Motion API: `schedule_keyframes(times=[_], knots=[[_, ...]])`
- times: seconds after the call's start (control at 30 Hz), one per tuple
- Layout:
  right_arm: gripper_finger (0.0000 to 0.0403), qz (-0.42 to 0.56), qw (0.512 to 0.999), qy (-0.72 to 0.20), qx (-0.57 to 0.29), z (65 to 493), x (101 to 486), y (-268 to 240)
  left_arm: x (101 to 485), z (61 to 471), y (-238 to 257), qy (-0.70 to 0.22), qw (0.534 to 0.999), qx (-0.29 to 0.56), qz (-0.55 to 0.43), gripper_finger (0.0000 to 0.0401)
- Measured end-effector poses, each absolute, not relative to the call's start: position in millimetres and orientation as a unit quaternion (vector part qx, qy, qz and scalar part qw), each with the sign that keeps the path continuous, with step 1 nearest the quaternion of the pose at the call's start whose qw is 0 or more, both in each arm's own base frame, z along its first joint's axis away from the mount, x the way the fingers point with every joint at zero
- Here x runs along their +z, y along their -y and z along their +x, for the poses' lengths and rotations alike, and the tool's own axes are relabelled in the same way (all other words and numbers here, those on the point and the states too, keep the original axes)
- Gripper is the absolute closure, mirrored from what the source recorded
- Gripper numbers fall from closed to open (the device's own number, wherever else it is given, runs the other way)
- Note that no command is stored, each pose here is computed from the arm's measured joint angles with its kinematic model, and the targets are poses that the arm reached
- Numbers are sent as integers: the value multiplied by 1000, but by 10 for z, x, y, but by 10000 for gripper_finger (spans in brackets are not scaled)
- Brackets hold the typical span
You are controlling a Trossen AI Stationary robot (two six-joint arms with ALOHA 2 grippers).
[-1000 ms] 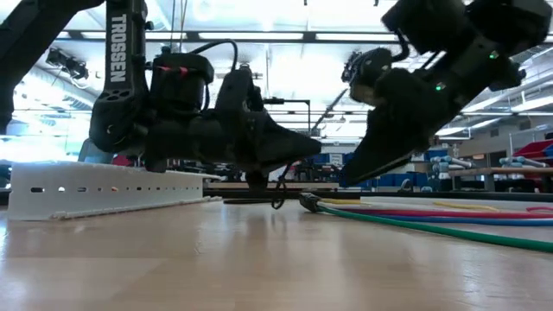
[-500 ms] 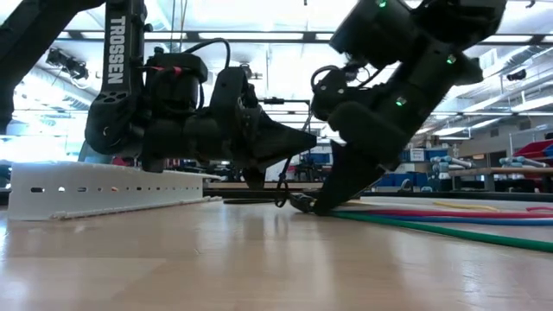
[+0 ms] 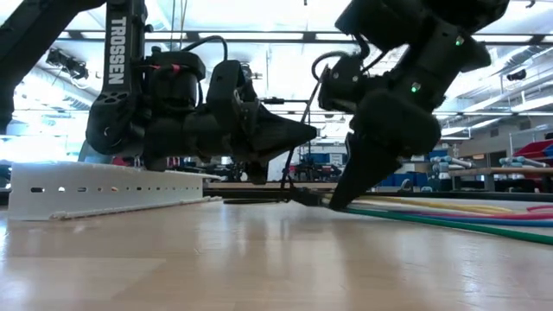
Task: Ziptie cables
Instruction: Wrap the cable wires with the black zip tie
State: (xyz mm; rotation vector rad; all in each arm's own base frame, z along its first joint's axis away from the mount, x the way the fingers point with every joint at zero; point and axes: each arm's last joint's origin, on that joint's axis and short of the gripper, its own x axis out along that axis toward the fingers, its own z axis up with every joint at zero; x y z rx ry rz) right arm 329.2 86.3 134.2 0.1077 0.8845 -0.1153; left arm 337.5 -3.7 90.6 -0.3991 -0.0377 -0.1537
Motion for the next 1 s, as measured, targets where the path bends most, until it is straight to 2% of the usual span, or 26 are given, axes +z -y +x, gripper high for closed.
schedule_keyframes(times=[0.37,0.6,0.73,1.0], knots=[[401,41,915,-396,-60,3389,1385,-700,967,3471,72,26,970,-98,-219,380],[398,43,932,-357,-35,3462,1442,-662,988,3521,114,24,969,-111,-219,380],[368,44,935,-350,-35,3473,1453,-660,983,3519,114,23,970,-109,-218,380],[259,41,940,-337,-32,3503,1491,-663,969,3527,110,15,970,-101,-219,380]])
